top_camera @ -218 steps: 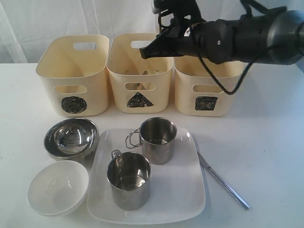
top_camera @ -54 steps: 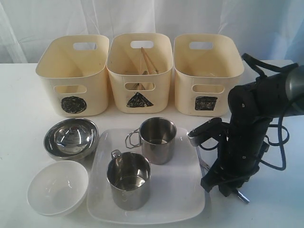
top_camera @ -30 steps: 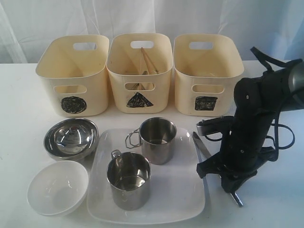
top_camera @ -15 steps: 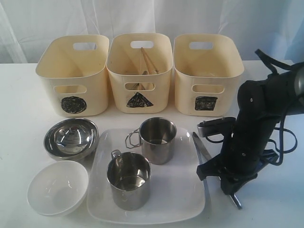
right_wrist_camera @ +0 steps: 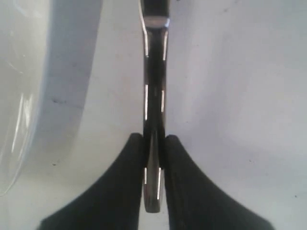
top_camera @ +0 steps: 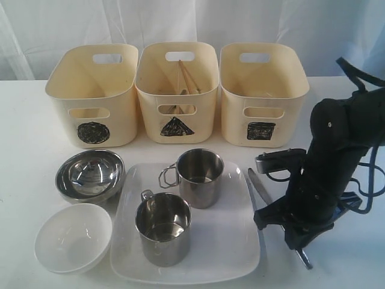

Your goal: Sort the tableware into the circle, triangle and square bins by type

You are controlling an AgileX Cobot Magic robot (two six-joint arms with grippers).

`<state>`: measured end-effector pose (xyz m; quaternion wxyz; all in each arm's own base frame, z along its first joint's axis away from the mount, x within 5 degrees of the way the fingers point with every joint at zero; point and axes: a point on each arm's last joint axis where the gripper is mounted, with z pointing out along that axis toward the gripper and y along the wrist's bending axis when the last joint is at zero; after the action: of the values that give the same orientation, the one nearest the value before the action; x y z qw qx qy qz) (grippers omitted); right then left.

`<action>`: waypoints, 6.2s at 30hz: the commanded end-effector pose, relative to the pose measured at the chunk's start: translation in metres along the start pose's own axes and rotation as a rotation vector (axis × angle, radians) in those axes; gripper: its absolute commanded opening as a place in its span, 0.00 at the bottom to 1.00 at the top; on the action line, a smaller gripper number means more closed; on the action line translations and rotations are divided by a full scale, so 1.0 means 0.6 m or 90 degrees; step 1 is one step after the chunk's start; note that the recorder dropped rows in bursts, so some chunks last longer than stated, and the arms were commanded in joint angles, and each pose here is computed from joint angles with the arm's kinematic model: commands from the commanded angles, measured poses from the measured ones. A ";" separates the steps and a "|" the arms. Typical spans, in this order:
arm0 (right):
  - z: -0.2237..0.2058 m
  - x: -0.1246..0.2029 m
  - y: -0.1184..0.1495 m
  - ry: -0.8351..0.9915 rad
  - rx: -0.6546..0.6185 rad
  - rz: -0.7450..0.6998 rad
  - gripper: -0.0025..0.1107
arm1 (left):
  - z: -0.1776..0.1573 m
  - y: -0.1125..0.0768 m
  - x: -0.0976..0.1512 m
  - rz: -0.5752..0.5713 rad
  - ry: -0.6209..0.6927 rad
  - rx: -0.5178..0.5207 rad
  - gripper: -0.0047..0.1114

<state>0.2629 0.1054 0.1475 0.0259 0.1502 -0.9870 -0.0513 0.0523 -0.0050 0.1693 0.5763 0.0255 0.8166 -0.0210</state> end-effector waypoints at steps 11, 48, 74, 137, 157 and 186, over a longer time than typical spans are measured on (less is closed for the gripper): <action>-0.040 0.005 -0.016 -0.054 0.006 0.005 0.02 | 0.000 0.000 0.002 -0.003 -0.002 -0.001 0.04; -0.245 -0.234 0.070 -0.653 -0.123 -0.113 0.02 | 0.000 0.000 0.002 -0.003 -0.002 -0.001 0.04; -0.199 -0.330 0.095 -0.688 -0.115 -0.129 0.33 | 0.000 0.000 0.002 -0.003 -0.002 -0.001 0.04; -0.191 0.256 0.029 -0.741 -0.054 -0.153 0.02 | -0.002 0.002 -0.025 -0.042 -0.115 -0.005 0.04; -0.200 0.252 0.025 -0.780 -0.040 -0.140 0.02 | -0.039 -0.003 -0.202 -0.309 -0.130 0.044 0.04; -0.198 0.253 0.026 -0.771 -0.041 -0.145 0.02 | 0.382 -0.045 -0.245 -0.236 0.582 0.224 0.57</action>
<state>0.1225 0.0641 0.2736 -0.5407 0.2004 -0.8016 -0.1580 0.3084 -0.0472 0.2445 0.1564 -0.0113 0.9597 -0.2333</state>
